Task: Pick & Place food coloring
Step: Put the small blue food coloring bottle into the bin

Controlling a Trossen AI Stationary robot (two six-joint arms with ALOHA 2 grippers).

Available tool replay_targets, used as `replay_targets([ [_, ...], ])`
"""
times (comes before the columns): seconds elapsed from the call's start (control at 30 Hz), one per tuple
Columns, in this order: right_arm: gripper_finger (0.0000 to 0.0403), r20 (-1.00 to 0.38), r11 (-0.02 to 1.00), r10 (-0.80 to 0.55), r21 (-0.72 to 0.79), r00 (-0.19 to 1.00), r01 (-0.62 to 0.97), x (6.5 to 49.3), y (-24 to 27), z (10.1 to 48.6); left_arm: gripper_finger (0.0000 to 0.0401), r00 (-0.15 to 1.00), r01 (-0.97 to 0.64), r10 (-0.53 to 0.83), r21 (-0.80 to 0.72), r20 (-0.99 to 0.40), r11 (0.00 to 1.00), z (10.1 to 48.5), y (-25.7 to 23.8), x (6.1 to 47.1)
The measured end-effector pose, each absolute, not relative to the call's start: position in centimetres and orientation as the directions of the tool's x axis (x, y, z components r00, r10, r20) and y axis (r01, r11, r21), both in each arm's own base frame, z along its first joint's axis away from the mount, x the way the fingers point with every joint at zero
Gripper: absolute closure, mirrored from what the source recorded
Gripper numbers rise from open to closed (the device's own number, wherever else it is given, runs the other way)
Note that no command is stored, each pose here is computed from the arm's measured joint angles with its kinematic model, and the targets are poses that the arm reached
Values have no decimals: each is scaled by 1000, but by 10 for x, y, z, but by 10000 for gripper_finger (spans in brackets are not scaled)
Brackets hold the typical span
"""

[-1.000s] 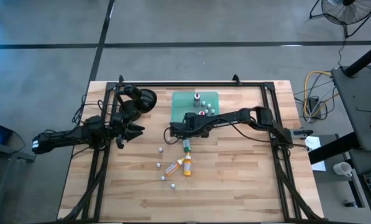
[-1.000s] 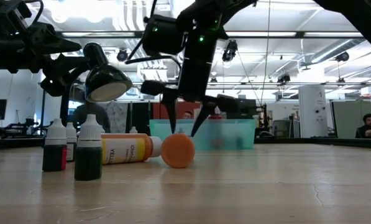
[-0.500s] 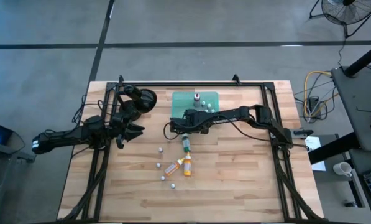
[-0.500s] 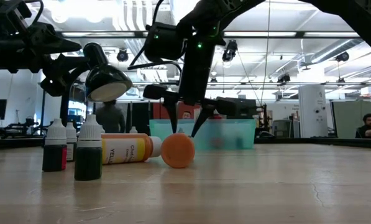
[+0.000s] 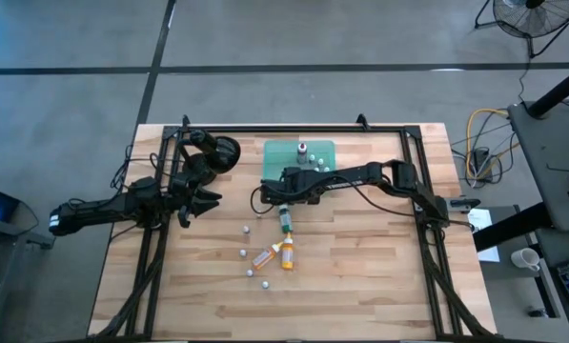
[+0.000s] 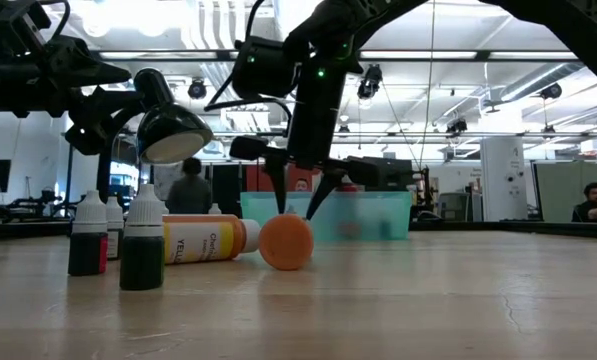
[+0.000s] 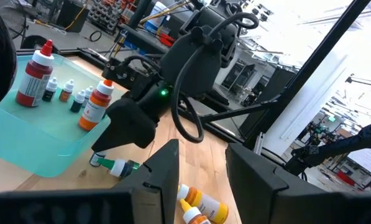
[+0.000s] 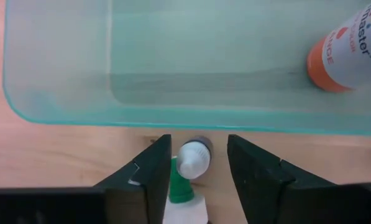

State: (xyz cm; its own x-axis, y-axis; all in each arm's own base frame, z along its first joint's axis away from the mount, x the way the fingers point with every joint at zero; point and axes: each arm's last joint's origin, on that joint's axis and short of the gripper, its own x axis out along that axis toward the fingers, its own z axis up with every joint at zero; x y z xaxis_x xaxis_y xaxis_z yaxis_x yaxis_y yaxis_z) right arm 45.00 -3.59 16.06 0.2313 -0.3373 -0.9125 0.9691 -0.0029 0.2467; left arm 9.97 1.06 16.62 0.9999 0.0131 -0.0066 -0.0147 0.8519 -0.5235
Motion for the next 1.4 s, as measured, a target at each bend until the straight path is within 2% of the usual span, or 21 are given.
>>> replay_targets([
  [0.37,301,-911,-4,-338,251,235,968,450,-36,161,295,1000,-15,14,-524,-6,852,166,11,100],
  [0.8,301,-918,3,-316,252,240,968,451,-35,161,295,1000,-15,14,-523,-6,852,166,11,100],
  [1.17,331,-922,47,-302,240,243,970,451,-35,161,295,1000,-15,14,-524,-6,852,166,11,100],
  [1.4,334,-926,76,-300,216,229,973,449,-35,161,295,1000,-15,14,-524,-6,852,166,11,100],
])
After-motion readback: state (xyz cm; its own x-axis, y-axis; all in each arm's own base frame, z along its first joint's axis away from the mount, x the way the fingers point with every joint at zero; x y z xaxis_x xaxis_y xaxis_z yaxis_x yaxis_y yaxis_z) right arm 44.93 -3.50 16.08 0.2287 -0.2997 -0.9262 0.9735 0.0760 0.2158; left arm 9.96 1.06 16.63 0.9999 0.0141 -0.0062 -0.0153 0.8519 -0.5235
